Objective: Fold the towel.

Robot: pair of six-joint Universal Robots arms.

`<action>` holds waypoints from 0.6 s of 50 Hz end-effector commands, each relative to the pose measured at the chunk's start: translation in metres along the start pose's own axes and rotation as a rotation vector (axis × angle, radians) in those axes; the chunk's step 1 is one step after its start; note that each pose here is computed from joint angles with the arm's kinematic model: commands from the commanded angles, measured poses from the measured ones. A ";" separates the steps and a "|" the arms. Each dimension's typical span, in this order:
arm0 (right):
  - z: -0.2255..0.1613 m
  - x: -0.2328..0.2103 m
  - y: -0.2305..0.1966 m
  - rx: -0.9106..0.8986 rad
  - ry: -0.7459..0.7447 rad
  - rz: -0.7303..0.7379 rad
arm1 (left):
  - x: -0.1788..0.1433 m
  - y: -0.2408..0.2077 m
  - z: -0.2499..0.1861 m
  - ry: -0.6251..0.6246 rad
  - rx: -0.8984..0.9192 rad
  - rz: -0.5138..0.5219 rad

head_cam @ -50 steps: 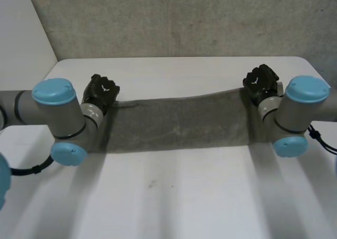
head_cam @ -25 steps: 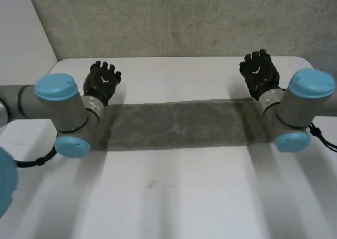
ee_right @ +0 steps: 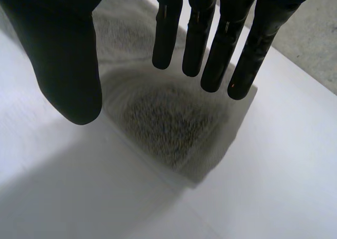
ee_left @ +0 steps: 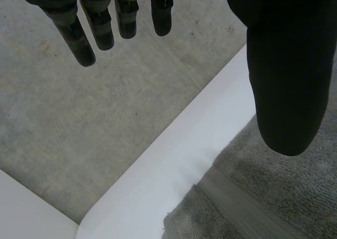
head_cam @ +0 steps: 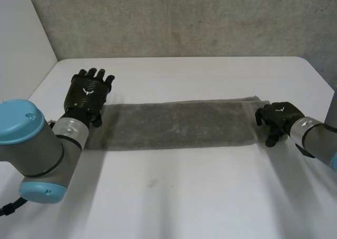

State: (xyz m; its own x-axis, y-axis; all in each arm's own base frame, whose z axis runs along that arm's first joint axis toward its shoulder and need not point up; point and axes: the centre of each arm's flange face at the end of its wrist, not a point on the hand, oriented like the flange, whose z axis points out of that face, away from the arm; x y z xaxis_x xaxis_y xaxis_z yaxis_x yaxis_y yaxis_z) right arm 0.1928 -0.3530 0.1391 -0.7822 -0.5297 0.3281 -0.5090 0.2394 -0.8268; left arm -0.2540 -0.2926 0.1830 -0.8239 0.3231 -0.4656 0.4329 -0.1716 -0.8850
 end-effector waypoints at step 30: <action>0.013 0.110 0.019 -0.130 0.612 -0.473 | 0.007 0.000 -0.006 0.018 0.001 0.007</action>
State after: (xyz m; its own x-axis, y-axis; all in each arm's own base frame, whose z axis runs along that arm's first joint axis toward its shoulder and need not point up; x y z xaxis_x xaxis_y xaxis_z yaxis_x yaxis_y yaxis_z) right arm 0.1101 -0.4083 0.1366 -0.5945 -0.1799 0.7837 -0.7994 0.2373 -0.5520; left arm -0.2547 -0.2870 0.1795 -0.8172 0.3310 -0.4718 0.4406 -0.1690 -0.8816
